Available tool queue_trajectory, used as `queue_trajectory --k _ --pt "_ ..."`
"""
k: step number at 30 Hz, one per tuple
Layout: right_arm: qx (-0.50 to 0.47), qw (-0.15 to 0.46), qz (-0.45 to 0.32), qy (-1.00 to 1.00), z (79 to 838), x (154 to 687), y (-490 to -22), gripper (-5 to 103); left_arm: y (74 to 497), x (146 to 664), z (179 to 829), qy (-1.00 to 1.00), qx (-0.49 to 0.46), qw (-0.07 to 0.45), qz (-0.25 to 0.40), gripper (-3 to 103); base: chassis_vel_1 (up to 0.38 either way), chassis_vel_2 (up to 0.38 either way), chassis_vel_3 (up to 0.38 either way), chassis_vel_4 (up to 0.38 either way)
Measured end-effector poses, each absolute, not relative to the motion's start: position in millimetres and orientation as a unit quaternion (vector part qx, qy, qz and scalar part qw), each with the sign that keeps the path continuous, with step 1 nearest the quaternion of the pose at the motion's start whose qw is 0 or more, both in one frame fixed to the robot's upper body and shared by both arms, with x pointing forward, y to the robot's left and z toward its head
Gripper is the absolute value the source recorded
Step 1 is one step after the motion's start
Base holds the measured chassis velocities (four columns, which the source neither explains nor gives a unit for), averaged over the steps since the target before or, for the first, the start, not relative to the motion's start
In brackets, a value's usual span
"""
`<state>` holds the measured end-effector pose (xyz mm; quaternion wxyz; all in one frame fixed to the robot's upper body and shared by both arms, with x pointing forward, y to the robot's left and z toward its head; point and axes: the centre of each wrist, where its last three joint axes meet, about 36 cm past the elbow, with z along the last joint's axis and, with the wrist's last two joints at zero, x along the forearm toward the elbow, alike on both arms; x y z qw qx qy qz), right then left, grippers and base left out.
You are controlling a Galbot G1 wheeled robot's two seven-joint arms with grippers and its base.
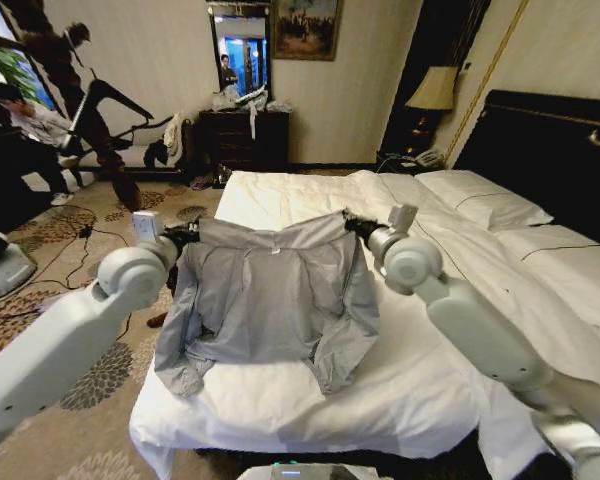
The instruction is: Pick up the clothes from the bed and hang them on the clothes hanger.
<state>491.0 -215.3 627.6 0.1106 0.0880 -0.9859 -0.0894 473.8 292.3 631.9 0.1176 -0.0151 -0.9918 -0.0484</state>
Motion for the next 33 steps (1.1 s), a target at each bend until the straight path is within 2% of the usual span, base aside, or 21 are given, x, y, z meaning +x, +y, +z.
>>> queue_trajectory --k 2,5,6,9,11,14,17,18,21,22,24,26,29,31,33 --pt "0.09 0.118 -0.089 -0.985 621.4 489.0 -213.4 0 293.4 474.6 626.3 -0.991 -0.018 0.124 -0.045 0 0.0 0.0 0.0 0.0" --pt "0.09 0.126 -0.092 -0.984 614.6 489.1 -210.9 0 295.1 475.8 618.7 -0.99 -0.017 0.134 -0.043 11 0.0 0.0 0.0 0.0" --pt "0.09 0.126 -0.092 -0.984 614.6 489.1 -210.9 0 295.1 475.8 618.7 -0.99 -0.017 0.134 -0.043 11 0.0 0.0 0.0 0.0" --pt "0.087 0.136 -0.093 -0.982 607.7 490.2 -209.7 0 300.1 474.6 610.9 -0.988 -0.014 0.144 -0.048 27 0.0 0.0 0.0 0.0" --pt "0.088 0.138 -0.093 -0.982 606.2 489.9 -209.2 0 302.0 474.1 609.8 -0.988 -0.014 0.145 -0.048 27 0.0 0.0 0.0 0.0" --pt "0.089 0.144 -0.092 -0.981 601.0 489.0 -205.8 0 312.2 472.7 606.9 -0.988 -0.013 0.147 -0.05 43 0.0 0.0 0.0 0.0" --pt "0.088 0.147 -0.092 -0.981 599.1 489.6 -204.4 0 316.7 474.0 605.2 -0.988 -0.007 0.147 -0.052 48 0.0 0.0 0.0 0.0" --pt "0.087 0.15 -0.092 -0.981 597.4 490.4 -203.7 0 319.7 474.4 605.2 -0.988 -0.002 0.145 -0.053 59 0.0 0.0 0.0 0.0" --pt "0.086 0.151 -0.092 -0.98 596.5 490.6 -203.2 0 320.6 471.5 606.7 -0.989 0.0 0.14 -0.053 65 0.0 0.0 0.0 0.0" --pt "0.086 0.151 -0.092 -0.98 596.3 490.5 -203.0 0 320.0 469.1 607.6 -0.989 0.0 0.138 -0.052 70 0.0 0.0 0.0 0.0" --pt "0.085 0.153 -0.09 -0.98 594.0 489.8 -202.9 0 318.3 456.0 613.9 -0.991 0.0 0.123 -0.049 81 0.0 0.0 0.0 0.0" --pt "0.085 0.154 -0.089 -0.98 593.1 489.4 -202.9 0 318.1 449.7 616.6 -0.992 0.002 0.117 -0.048 81 0.0 0.0 0.0 0.0" --pt "0.083 0.156 -0.087 -0.98 589.4 487.4 -202.9 0 317.3 430.2 633.0 -0.995 0.014 0.085 -0.042 96 0.0 0.0 0.0 0.0" --pt "0.083 0.156 -0.086 -0.981 588.8 487.1 -203.1 0 317.7 428.6 636.1 -0.996 0.014 0.075 -0.037 98 0.0 0.0 0.0 0.0" --pt "0.081 0.154 -0.086 -0.981 587.9 485.0 -204.1 0 321.9 432.5 644.3 -1.0 0.014 0.014 -0.005 100 0.0 0.0 0.0 0.0"
